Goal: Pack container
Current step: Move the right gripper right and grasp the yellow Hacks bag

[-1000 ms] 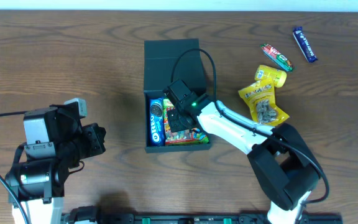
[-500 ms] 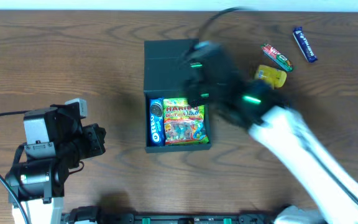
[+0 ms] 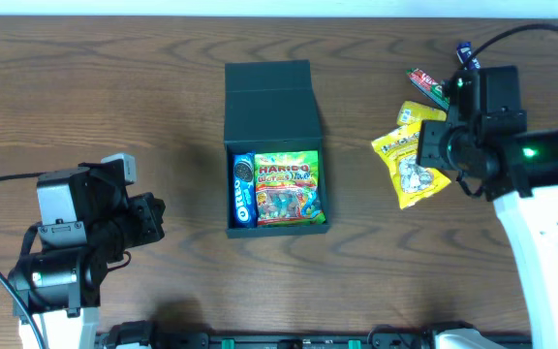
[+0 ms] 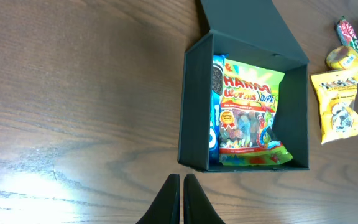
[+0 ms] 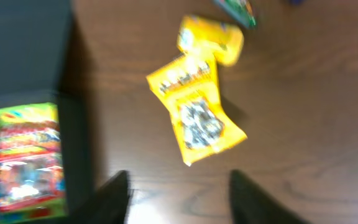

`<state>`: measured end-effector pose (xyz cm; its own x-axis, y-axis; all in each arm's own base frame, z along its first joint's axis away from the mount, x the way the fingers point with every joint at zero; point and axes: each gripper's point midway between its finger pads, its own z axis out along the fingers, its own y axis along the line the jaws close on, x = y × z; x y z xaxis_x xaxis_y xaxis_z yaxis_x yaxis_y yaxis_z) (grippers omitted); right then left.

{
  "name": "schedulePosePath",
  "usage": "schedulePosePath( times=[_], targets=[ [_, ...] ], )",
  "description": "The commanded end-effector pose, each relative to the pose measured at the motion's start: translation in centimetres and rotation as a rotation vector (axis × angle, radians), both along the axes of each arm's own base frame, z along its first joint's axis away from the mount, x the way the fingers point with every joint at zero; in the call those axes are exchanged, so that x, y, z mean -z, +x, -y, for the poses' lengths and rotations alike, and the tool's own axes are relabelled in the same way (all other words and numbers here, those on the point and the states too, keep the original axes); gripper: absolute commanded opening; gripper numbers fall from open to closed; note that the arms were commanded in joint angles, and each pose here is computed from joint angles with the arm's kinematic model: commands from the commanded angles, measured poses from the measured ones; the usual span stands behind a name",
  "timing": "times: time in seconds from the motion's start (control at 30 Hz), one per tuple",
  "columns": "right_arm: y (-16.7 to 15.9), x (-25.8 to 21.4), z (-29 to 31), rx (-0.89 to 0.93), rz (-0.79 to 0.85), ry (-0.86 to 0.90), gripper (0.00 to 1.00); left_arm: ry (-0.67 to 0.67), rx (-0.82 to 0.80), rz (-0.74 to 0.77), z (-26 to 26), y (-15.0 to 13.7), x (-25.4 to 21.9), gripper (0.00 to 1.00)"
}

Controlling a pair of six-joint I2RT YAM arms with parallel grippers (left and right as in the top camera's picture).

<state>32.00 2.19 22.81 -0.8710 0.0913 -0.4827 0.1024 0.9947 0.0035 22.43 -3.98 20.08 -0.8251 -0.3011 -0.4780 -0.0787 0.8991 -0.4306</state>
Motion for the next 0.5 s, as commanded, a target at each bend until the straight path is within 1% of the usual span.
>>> schedulePosePath(
  times=[0.0,0.07,0.17,0.27,0.47],
  targets=[
    [-0.2,3.8,0.9,-0.038,-0.091,-0.055,0.66,0.014,0.019,0.017,0.0,0.1,-0.5,0.05],
    [-0.3,6.4,1.5,-0.026,-0.133,-0.087,0.70,0.020,0.015,0.016,-0.1,0.1,-0.4,0.06],
    [0.0,10.6,2.0,-0.016,-0.193,-0.124,0.71,0.019,0.015,0.016,-0.1,0.1,-0.4,0.06],
    [0.8,13.5,2.5,-0.004,-0.226,-0.161,0.73,0.020,0.015,0.017,-0.1,0.1,-0.4,0.06],
    [2.5,16.9,2.6,0.000,-0.253,-0.179,0.72,0.022,0.018,0.018,-0.1,0.1,-0.4,0.06]
  ],
)
